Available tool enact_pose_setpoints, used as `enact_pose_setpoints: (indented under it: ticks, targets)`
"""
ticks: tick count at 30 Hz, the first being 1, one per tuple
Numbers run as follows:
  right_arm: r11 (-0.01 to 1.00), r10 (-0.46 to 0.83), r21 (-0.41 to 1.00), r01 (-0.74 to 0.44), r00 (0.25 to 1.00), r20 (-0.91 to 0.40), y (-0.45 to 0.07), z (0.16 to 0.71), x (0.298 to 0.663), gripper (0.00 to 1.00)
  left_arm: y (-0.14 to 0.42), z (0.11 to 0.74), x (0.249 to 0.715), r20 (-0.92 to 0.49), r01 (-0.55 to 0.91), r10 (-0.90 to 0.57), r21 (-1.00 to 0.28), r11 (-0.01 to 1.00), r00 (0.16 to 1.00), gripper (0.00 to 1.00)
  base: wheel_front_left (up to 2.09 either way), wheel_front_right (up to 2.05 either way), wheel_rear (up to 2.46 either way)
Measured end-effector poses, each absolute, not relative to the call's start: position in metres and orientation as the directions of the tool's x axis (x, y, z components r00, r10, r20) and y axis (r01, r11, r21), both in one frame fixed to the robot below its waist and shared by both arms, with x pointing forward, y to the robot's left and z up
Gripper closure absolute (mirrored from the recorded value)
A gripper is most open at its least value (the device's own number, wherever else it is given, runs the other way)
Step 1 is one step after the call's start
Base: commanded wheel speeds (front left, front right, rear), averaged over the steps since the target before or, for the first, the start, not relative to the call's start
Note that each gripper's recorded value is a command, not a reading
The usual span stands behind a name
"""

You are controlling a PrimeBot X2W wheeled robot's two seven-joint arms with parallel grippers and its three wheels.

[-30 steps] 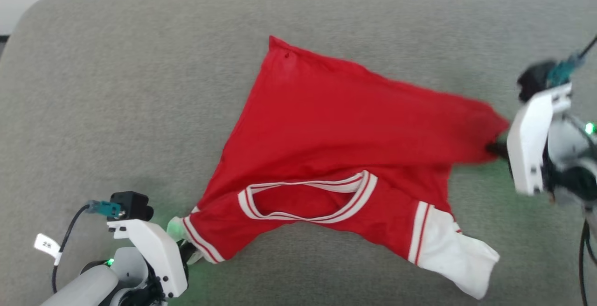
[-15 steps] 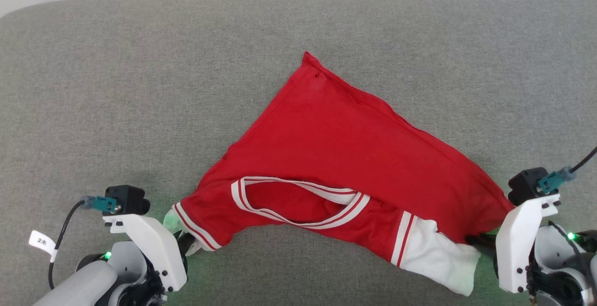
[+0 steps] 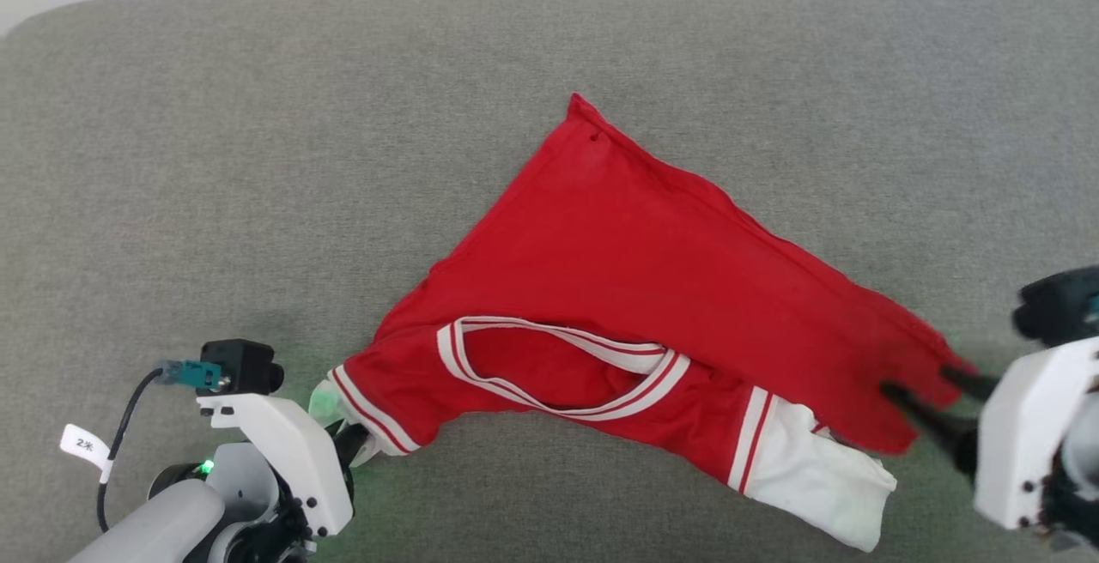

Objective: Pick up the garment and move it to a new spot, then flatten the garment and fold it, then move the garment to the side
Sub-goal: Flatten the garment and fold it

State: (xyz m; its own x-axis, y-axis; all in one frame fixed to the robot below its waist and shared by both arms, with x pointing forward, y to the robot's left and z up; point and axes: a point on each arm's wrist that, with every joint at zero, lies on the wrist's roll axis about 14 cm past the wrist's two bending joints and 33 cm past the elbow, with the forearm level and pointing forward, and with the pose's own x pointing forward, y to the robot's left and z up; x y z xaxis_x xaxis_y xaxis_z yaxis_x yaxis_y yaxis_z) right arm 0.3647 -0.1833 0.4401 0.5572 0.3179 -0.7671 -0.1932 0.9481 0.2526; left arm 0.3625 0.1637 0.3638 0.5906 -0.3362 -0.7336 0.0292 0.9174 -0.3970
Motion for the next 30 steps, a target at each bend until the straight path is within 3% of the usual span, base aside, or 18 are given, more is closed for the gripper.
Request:
enact_pose_setpoints:
  ticks: [11,21,30]
  targets:
    - [0.919,0.377,0.130,-0.373,0.729,-0.572,-0.145,0.518,0.430,0.00,0.168,0.369,0.351,-0.724,0.010,-0.323,-0.400,0.917,0.609,1.00,0.00,0.00,0.00]
    - [0.820,0.530,0.125,-0.559,0.658,-0.535,-0.065,0.500,0.502,0.00,0.172,0.373,0.346,-0.713,-0.017,-0.311,-0.412,0.911,0.628,1.00,0.00,0.00,0.00]
    - [0.776,0.503,0.098,-0.624,0.517,-0.693,-0.021,0.448,0.545,0.00,0.182,0.370,0.342,-0.715,-0.048,-0.286,-0.408,0.912,0.638,1.00,0.00,0.00,0.00]
